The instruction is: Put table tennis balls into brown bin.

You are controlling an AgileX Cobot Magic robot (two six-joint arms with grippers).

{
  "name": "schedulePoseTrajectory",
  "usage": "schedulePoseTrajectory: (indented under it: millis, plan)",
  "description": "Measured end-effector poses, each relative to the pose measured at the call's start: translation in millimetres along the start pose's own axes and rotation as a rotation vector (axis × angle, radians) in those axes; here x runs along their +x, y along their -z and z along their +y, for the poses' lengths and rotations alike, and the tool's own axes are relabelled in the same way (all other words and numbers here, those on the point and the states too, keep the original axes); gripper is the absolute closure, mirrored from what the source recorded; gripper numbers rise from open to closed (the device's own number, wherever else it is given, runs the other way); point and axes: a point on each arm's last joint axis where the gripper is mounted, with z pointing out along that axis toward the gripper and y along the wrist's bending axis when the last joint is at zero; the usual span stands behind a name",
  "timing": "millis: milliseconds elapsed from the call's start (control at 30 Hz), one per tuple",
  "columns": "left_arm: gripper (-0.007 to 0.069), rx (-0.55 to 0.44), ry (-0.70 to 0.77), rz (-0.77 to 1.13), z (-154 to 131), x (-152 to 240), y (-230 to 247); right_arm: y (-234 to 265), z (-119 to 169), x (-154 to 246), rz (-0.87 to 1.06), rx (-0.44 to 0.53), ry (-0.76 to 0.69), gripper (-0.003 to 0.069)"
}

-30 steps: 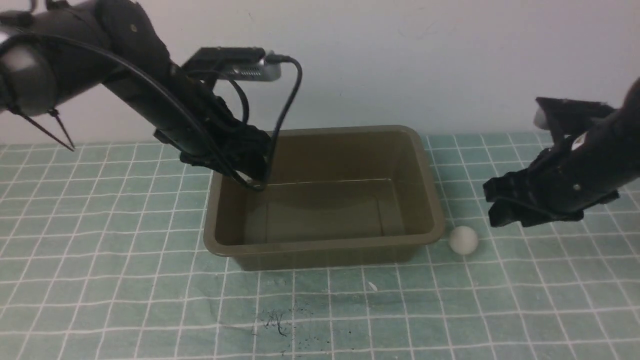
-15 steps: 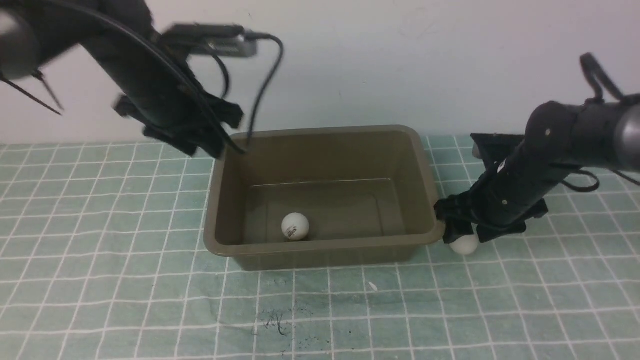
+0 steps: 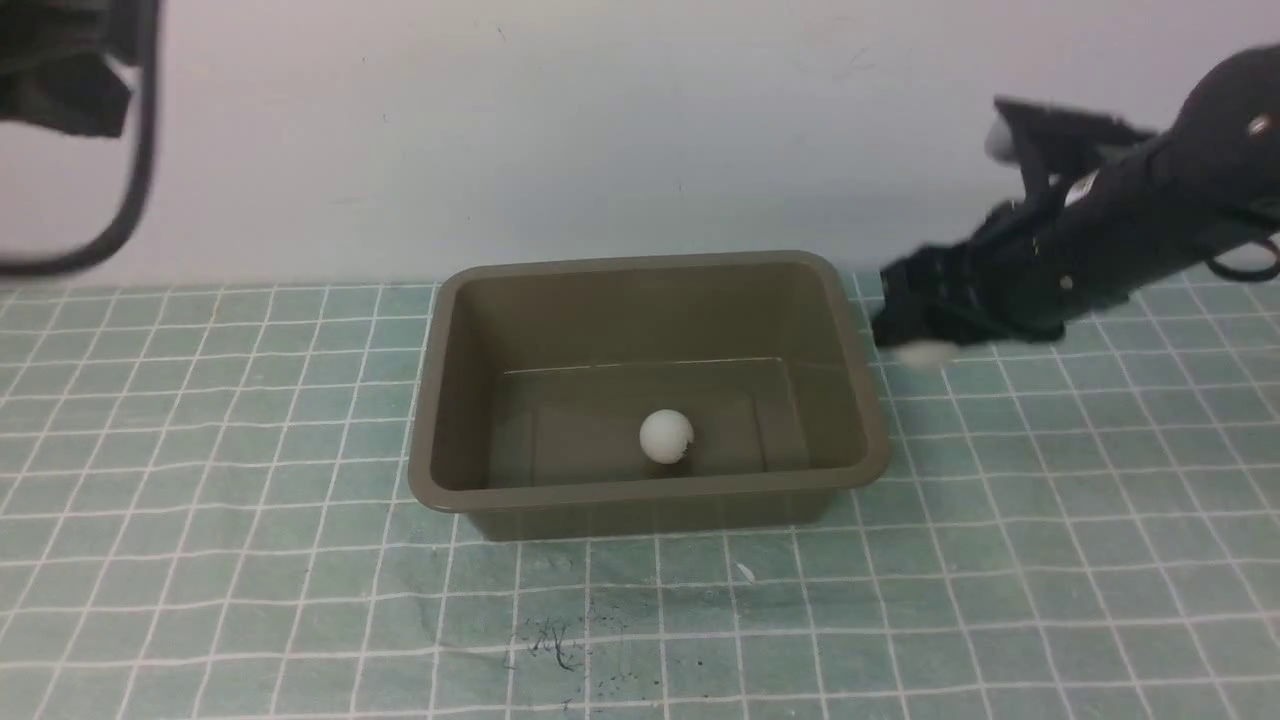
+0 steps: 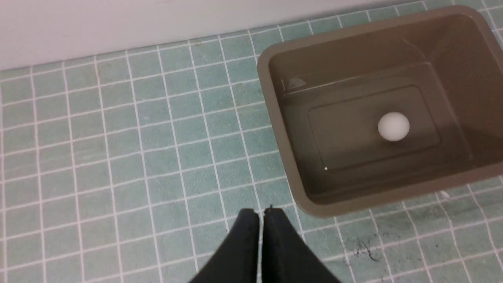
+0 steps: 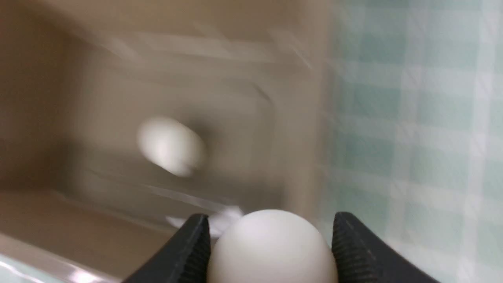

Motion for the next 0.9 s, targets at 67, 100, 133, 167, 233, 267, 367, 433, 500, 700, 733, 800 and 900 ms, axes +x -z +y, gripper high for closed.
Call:
schedulePoseTrajectory:
  millis: [67,100,133,167,233,267,367,433,500,700,733,800,900]
  plan:
    - [0.063,0.005,0.002,-0.013,-1.5,17.9,10.7,-3.2,11.5,-2.7,-0.047,-0.036,0.042,0.0299]
    - [0.063,0.01,0.004,-0.024,-2.3,27.5,14.4,-7.6,16.9,-3.1,-0.057,-0.052,0.067,0.0299]
    - [0.063,0.011,0.005,-0.026,-2.5,29.5,15.1,-7.6,16.9,-3.2,-0.059,-0.052,0.071,0.0299]
    - [0.063,0.018,0.008,-0.032,-3.3,37.2,16.8,-12.8,21.1,-3.6,-0.065,-0.064,0.093,0.0299]
    - [0.063,0.045,0.022,-0.039,-5.9,57.7,16.9,-23.6,25.3,-4.3,-0.058,-0.074,0.118,0.0276]
    - [0.063,0.055,0.028,-0.038,-6.7,64.8,15.7,-27.8,26.1,-5.0,-0.054,-0.077,0.124,0.0248]
    - [0.063,0.079,0.047,-0.011,-8.5,90.6,8.0,-29.3,28.4,-10.2,-0.043,-0.086,0.148,0.0119]
    - [0.063,0.087,0.057,0.01,-8.6,103.7,0.5,-16.2,33.2,-14.9,-0.034,-0.091,0.178,0.0095]
    - [0.063,0.088,0.061,0.016,-8.5,110.1,-2.5,1.0,36.7,-19.5,-0.034,-0.072,0.219,0.0119]
    - [0.063,0.093,0.066,0.015,-8.7,112.3,-5.5,107.9,46.6,-20.1,-0.115,0.09,0.286,0.0509]
    - [0.063,0.097,0.07,0.004,-9.0,111.3,-5.7,137.2,47.5,-15.0,-0.156,0.136,0.285,0.0583]
    - [0.063,0.104,0.076,-0.022,-9.6,108.9,-5.6,175.7,49.2,-4.1,-0.234,0.173,0.264,0.0636]
    - [0.063,0.122,0.085,-0.082,-10.9,103.3,-5.1,236.8,48.5,33.8,-0.376,0.206,0.226,0.0665]
